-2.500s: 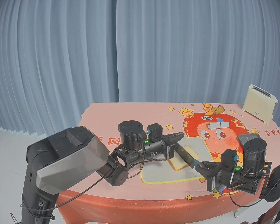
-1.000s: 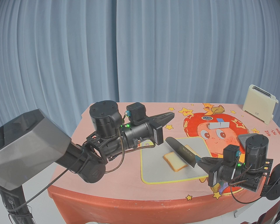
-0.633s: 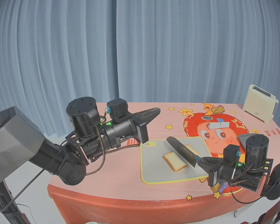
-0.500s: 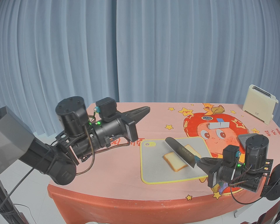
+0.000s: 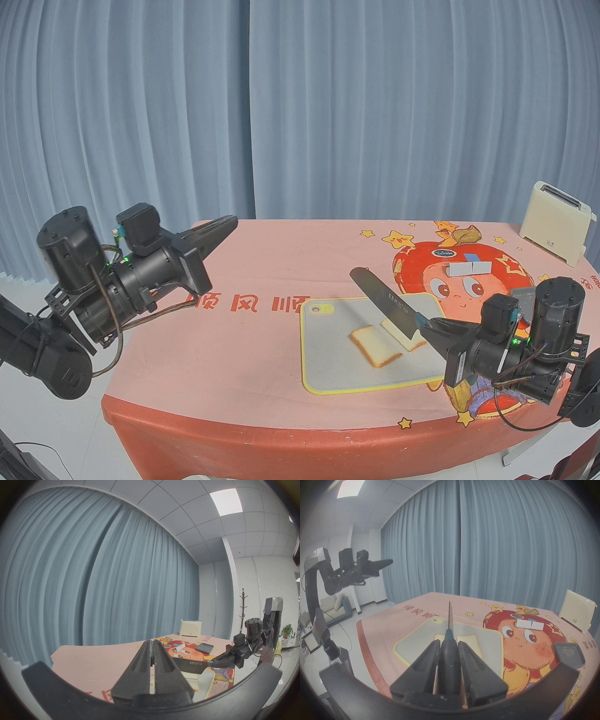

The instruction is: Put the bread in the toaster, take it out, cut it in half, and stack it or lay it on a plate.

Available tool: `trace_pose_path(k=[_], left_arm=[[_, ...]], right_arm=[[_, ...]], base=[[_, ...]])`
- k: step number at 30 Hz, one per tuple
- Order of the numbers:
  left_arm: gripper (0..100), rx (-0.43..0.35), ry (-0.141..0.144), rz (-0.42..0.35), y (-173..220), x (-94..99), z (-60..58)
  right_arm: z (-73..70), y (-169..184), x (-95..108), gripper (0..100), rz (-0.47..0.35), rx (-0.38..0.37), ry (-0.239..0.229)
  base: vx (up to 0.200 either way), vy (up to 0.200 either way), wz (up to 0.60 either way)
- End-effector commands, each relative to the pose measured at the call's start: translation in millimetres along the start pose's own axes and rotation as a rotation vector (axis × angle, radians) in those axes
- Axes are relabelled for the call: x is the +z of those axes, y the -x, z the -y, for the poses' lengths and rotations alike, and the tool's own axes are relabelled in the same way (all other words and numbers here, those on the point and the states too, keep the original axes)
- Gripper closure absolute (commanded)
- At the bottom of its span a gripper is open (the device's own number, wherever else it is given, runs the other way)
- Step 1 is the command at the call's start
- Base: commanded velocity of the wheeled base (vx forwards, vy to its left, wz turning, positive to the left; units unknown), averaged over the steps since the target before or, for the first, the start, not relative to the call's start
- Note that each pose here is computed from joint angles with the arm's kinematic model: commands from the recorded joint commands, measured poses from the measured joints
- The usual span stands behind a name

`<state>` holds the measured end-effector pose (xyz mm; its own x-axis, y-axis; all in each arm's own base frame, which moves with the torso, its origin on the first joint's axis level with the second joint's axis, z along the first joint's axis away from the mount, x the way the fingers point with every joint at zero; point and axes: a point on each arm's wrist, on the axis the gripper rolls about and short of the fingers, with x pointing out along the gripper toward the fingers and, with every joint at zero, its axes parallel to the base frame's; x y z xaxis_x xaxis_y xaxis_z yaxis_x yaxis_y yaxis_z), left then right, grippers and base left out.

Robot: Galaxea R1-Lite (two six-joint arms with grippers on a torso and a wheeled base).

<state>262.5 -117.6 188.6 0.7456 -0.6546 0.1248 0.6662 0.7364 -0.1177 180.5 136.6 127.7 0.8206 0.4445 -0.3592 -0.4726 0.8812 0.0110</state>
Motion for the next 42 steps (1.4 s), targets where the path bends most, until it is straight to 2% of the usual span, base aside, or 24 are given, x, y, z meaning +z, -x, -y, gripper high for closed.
trace_pose_path(k=[1, 5, 12, 13, 16, 17, 19, 23, 32, 33, 36, 38, 40, 42], left_arm=[[100, 0.05, -0.012, 0.021, 29, 10.3, -3.1], [100, 0.103, -0.012, 0.009, 52, 9.4, -8.7], [100, 0.128, -0.008, -0.008, 72, 5.6, -4.5], [100, 0.155, -0.006, -0.025, 83, 1.1, -6.3], [100, 0.161, -0.016, -0.041, 87, -2.7, -5.5], [100, 0.166, -0.034, -0.065, 90, -8.2, -5.0], [100, 0.169, -0.05, -0.084, 93, -12.3, -4.7], [100, 0.179, -0.053, -0.101, 98, -16.4, -3.5], [100, 0.266, -0.052, -0.124, 109, -23.8, -1.3], [100, 0.286, -0.06, -0.126, 112, -24.4, -0.6], [100, 0.414, -0.124, -0.164, 131, -31.4, -5.0], [100, 0.458, -0.163, -0.207, 144, -38.4, -6.9], [100, 0.489, -0.176, -0.25, 157, -46.2, -6.4], [100, 0.499, -0.173, -0.267, 159, -47.5, -7.3]], right_arm=[[0.1, -1, 3, 100, 0.027, -0.001, -0.006], [-0.1, -2, 4, 100, 0.037, -0.002, -0.007], [-0.4, -3, 14, 100, 0.075, -0.003, -0.016], [0.7, -3, 18, 100, 0.092, -0.008, -0.024], [1.8, -3, 18, 100, 0.094, -0.014, -0.024], [1.9, -3, 21, 100, 0.104, -0.014, -0.028], [1.6, -4, 24, 100, 0.117, -0.015, -0.03], [2.5, -3, 26, 100, 0.125, -0.023, -0.035], [2.4, -4, 28, 100, 0.148, -0.026, -0.042], [2.5, -3, 29, 100, 0.152, -0.027, -0.043], [2.9, -3, 30, 100, 0.156, -0.031, -0.046], [3.0, -2, 30, 100, 0.157, -0.033, -0.046], [3.1, -1, 31, 100, 0.163, -0.032, -0.045], [3.1, -1, 32, 100, 0.166, -0.032, -0.046]], base=[[0.0, 0.0, 0.0], [0.0, 0.0, 0.0], [0.0, 0.0, 0.0], [0.0, 0.0, 0.0], [0.0, 0.0, 0.0], [0.0, 0.0, 0.0], [0.0, 0.0, 0.0], [0.0, 0.0, 0.0], [0.0, 0.0, 0.0], [0.0, 0.0, 0.0], [0.0, 0.0, 0.0], [0.0, 0.0, 0.0], [0.0, 0.0, 0.0], [0.0, 0.0, 0.0]])
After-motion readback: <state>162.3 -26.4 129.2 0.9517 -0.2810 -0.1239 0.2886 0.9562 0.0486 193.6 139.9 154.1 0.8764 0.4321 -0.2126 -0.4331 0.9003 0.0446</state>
